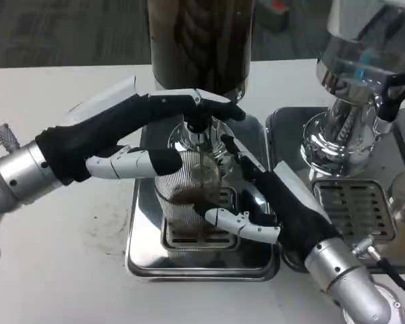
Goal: Grasp the cup under the faucet to collect the drink, then remove the cup.
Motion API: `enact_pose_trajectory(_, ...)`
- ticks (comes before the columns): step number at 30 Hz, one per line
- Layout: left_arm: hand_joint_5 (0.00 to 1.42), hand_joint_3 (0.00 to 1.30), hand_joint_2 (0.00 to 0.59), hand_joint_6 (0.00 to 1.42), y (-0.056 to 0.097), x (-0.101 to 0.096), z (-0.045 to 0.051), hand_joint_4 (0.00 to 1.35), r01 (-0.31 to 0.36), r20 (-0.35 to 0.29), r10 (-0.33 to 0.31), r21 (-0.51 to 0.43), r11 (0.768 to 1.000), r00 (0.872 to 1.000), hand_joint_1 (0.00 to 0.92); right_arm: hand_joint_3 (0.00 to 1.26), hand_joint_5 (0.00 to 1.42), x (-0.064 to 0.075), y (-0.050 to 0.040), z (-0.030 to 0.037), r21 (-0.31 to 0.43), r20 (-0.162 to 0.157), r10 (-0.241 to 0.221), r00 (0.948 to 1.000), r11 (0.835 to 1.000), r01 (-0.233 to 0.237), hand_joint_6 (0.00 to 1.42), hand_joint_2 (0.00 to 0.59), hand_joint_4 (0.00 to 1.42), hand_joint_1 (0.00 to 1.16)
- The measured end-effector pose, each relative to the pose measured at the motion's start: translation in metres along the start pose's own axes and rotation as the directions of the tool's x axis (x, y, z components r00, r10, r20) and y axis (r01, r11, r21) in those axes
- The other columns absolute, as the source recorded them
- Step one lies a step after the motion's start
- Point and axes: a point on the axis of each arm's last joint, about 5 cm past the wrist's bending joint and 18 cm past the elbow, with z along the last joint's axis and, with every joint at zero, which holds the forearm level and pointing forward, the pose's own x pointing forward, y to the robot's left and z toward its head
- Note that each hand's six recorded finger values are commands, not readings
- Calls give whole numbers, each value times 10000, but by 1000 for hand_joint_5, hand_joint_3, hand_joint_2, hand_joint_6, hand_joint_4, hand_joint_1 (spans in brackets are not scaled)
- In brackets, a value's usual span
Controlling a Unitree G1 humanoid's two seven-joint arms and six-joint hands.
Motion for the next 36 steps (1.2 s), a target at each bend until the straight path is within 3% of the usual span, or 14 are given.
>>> enact_pose_trajectory(19,243,326,88,184,-3,-16,-5,254,-159,-1,159,32,9999,9999,0,0,0,3,5,9,247,201,-23,9998,9997,18,92,230,0,534)
enact_pose_trajectory(36,252,326,97,204,-7,-144,-29,269,-1003,-100,1005,143,9948,9949,0,0,0,4,8,3,345,250,-38,9997,9994,30,94,230,0,533)
